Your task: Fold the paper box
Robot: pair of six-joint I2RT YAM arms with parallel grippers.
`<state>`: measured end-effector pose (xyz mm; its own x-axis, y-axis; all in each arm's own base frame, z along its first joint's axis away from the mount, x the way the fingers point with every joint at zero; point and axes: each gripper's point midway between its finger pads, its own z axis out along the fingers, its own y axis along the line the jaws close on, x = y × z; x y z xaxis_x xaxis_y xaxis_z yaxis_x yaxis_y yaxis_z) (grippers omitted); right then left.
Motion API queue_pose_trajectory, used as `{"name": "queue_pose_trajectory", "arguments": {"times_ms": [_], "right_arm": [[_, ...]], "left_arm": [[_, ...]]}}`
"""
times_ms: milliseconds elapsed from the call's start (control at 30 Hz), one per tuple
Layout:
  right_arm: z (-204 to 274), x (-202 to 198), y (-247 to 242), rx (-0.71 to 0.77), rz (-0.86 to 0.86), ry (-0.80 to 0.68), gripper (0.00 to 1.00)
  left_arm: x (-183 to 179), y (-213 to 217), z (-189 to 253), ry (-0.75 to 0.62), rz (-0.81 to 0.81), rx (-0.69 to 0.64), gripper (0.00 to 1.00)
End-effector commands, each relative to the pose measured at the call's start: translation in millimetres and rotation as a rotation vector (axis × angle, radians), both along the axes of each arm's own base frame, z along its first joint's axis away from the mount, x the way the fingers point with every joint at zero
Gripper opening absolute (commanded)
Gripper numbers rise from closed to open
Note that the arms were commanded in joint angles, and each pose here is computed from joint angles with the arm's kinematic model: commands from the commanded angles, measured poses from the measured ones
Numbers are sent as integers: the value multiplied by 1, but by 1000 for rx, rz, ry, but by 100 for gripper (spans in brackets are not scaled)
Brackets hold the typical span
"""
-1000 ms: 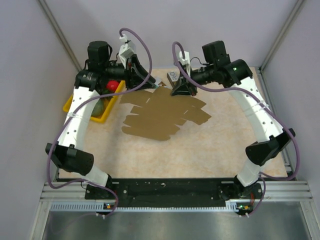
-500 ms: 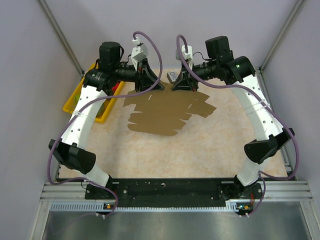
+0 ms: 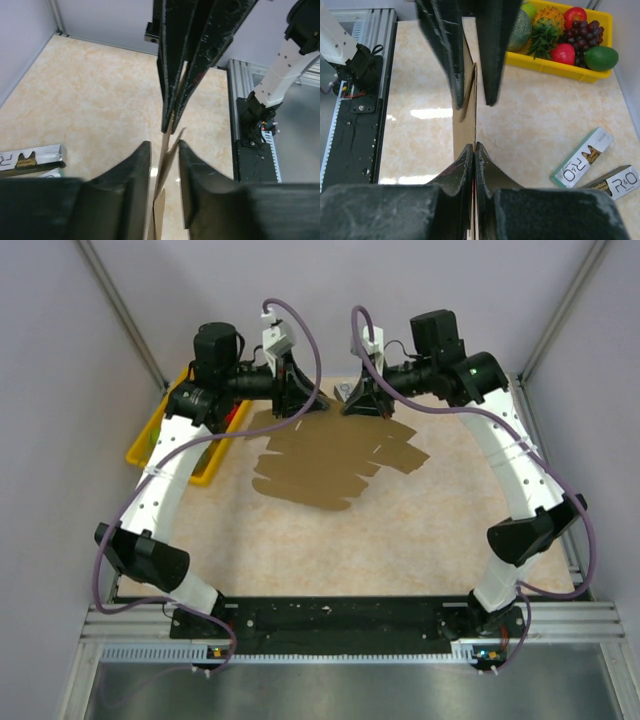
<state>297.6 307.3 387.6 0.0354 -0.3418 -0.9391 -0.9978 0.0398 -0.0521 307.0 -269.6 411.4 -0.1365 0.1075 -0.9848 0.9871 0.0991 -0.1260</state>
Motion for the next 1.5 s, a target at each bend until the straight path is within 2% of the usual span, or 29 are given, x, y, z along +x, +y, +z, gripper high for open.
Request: {"name": "queue_pose_trajectory", "arguments": {"times_ms": [0, 33, 67, 100, 133, 200, 233, 267, 300, 333, 400, 500, 533, 600, 633, 667, 733, 867, 1000, 1033, 1200, 1233, 1267, 1433, 1467], "right_arm": [[-2, 0, 4, 13, 9, 2, 0], [-5, 4, 3, 13, 5, 10, 0], [-6, 10, -2, 15, -16, 28, 0], [-6, 14, -3, 17, -24, 36, 0], [-8, 18, -5, 19, -33, 49, 0], [-6, 23, -10, 28, -49, 62, 0], [-6, 24, -10, 31, -52, 67, 0], [-2, 21, -11, 45, -46, 73, 0], [-5, 22, -11, 47, -54, 91, 0], [-2, 23, -11, 67, -55, 100, 0], [1, 21, -17, 87, -50, 133, 0], [3, 9, -27, 115, -18, 164, 0], [4, 5, -30, 127, 2, 151, 0], [1, -1, -35, 128, -2, 157, 0], [2, -2, -38, 136, -4, 158, 0], [2, 0, -39, 145, -9, 156, 0], [2, -4, -44, 160, -6, 185, 0], [8, -10, -45, 208, 18, 195, 0], [13, -8, -46, 223, 15, 189, 0], [16, -8, -46, 229, 23, 189, 0], [25, -4, -47, 244, 26, 185, 0], [26, -2, -48, 244, 17, 187, 0], [26, 0, -48, 244, 15, 188, 0], [18, 9, -52, 241, -12, 212, 0], [16, 9, -52, 239, -14, 215, 0]], "left_arm": [[12, 12, 43, -63, 126, -101, 44], [9, 18, 56, -17, 169, -141, 56], [16, 26, 57, 3, 217, -162, 85], [28, 35, 69, -12, 296, -202, 96], [35, 46, 73, 59, 381, -239, 96], [69, 86, 76, 111, 619, -302, 95], [75, 98, 66, 185, 681, -331, 92], [84, 118, 61, 200, 739, -351, 87], [85, 125, 54, 218, 752, -359, 78], [87, 132, 34, 257, 774, -360, 75], [89, 151, 11, 284, 821, -343, 61], [85, 162, -34, 316, 864, -269, 58], [78, 159, -55, 344, 841, -241, 56], [74, 154, -61, 298, 795, -259, 54], [70, 154, -80, 355, 797, -263, 53], [64, 149, -77, 328, 752, -278, 53], [55, 141, -93, 356, 688, -305, 55], [20, 110, -102, 456, 365, -269, 56], [-14, 98, -94, 447, 218, -286, 55], [-20, 97, -93, 407, 190, -283, 55], [-37, 80, -99, 420, 105, -240, 49], [-42, 78, -101, 422, 92, -242, 49], [-48, 74, -93, 349, 62, -253, 49], [-58, 72, -90, 376, 16, -254, 50], [-59, 72, -89, 350, 11, -260, 54]]}}
